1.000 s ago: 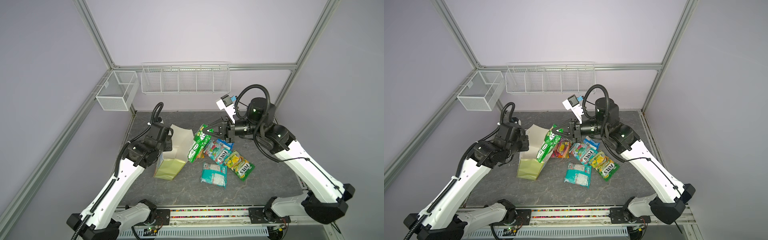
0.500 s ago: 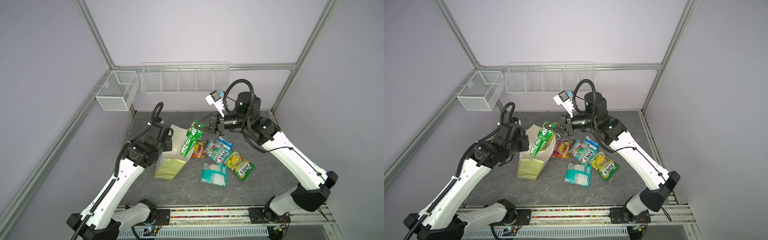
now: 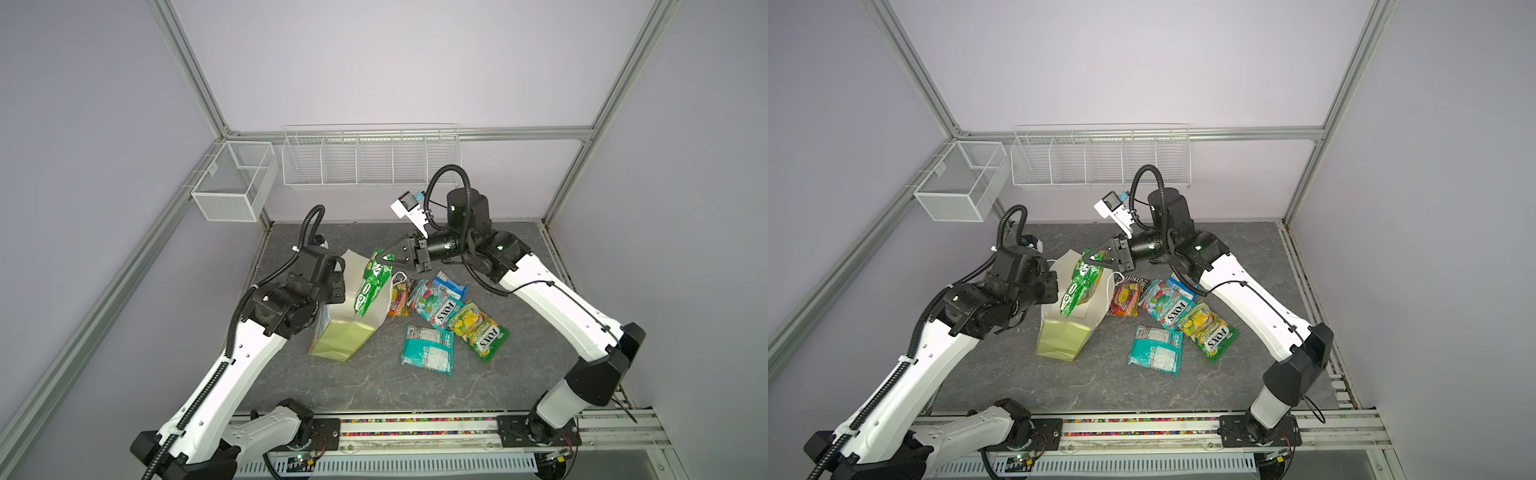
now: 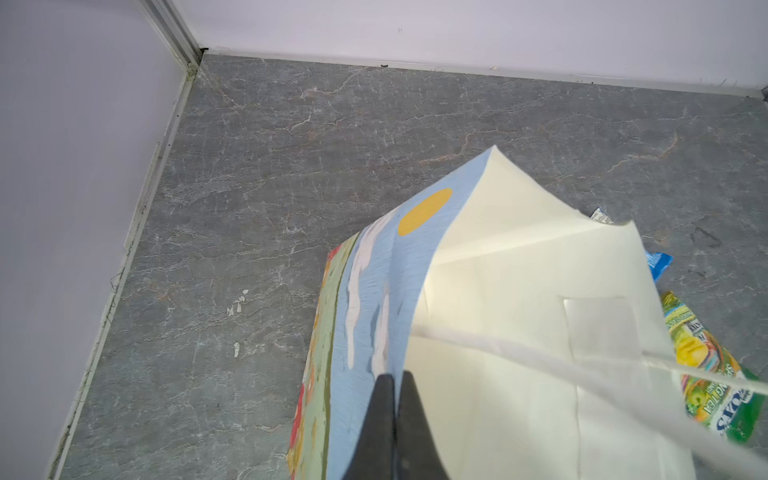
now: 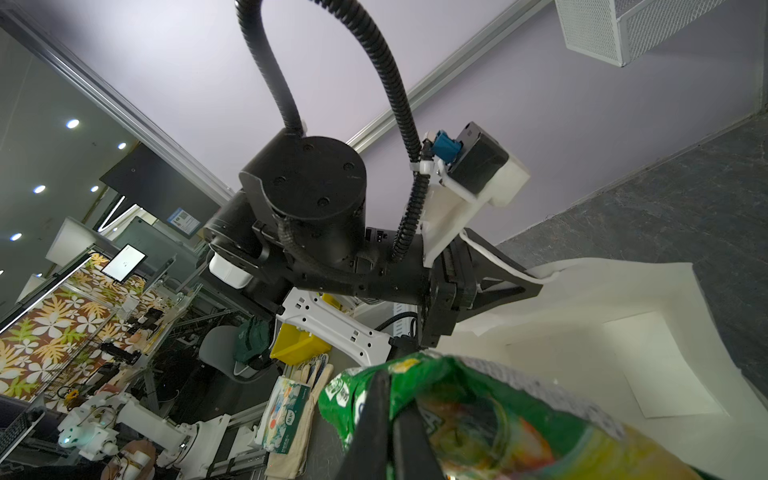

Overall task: Place the snacks into the paper bag
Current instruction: Place the snack in the paper bag.

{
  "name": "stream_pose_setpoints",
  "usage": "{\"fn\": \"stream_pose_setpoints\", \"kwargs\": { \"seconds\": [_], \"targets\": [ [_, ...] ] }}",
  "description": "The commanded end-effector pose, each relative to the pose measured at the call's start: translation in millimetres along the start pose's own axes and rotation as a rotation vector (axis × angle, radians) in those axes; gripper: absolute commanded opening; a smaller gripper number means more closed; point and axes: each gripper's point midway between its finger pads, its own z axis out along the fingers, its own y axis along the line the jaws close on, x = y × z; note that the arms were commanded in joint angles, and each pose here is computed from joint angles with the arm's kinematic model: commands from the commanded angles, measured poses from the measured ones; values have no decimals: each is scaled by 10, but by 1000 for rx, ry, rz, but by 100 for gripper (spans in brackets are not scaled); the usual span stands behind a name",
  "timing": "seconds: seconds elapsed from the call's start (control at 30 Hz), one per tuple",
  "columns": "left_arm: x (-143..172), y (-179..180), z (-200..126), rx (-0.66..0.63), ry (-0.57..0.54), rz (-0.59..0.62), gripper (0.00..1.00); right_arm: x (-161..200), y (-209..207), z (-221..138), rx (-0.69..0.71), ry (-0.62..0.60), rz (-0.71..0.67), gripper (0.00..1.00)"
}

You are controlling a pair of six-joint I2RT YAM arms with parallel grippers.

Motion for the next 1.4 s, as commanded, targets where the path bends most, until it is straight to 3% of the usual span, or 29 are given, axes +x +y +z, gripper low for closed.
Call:
{"fn": "stream_pose_setpoints", "kwargs": {
  "seconds": [0.0,0.57,1.37],
  "targets": [
    [5,-40,-30,28,-7,-22,0,7,90,36,-59,17,-39,7],
    [58,-13,-8,16,5,-22,0,310,-142,183,-132,74,100,7],
    [181,140,-47,-35,9,-21,0,472,-232,416,-161,130,149,9]
  ]
}}
